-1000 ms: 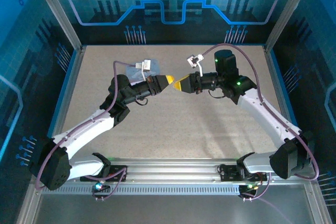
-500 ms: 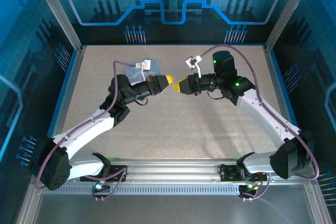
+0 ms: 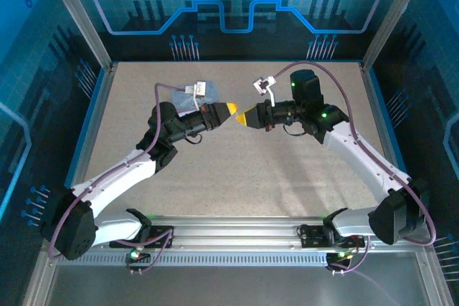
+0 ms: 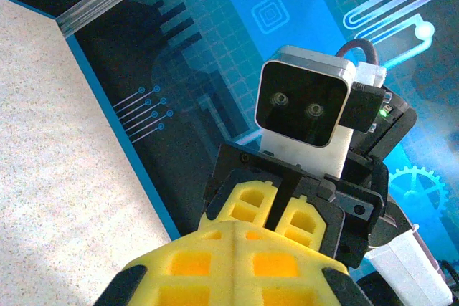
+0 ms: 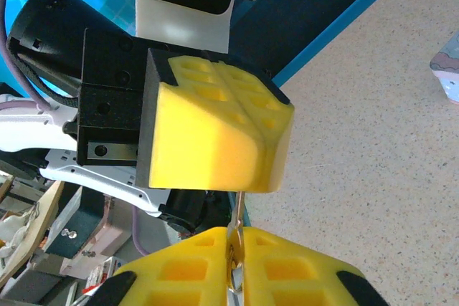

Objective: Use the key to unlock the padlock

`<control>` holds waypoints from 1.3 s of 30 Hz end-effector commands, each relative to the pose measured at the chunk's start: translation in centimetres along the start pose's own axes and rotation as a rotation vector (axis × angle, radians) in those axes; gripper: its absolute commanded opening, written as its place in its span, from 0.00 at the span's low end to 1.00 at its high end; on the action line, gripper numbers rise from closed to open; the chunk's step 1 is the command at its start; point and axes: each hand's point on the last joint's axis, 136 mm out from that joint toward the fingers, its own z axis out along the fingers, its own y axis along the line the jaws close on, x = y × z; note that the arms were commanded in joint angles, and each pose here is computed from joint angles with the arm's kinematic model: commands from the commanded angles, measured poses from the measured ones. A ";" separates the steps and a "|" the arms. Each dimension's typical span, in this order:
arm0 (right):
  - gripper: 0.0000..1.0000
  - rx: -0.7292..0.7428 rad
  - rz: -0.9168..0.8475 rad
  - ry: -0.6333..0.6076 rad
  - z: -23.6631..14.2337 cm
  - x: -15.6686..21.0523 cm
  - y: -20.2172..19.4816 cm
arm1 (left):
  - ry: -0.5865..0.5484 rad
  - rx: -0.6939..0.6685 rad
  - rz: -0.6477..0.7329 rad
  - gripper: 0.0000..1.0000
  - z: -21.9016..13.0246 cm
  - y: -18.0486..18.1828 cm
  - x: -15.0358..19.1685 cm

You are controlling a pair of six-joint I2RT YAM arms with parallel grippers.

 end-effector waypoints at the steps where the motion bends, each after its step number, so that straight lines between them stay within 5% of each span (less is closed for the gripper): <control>1: 0.09 -0.016 -0.007 0.023 0.3 0.7 0.5 | -0.034 0.025 0.028 0.00 -0.3 -1.2 -0.6; 10: 0.02 0.033 0.000 0.030 -0.2 1.3 -0.3 | -0.044 0.007 0.041 0.01 -0.5 -1.1 -0.7; 15: 0.02 0.077 -0.006 0.043 -0.6 1.7 -0.9 | -0.040 -0.042 0.081 0.33 -0.8 -0.8 -0.8; 20: 0.02 0.123 -0.002 0.065 -1.1 2.4 -1.7 | -0.017 -0.166 0.162 0.55 -1.2 0.6 -1.0; 29: 0.02 0.227 0.024 0.103 -2.0 4.0 -3.3 | 0.038 -0.577 0.310 0.96 -3.0 7.4 -2.6; 39: 0.02 0.335 0.075 0.126 -3.2 5.3 -5.3 | 0.173 -0.913 0.260 0.99 -2.8 19.0 -5.7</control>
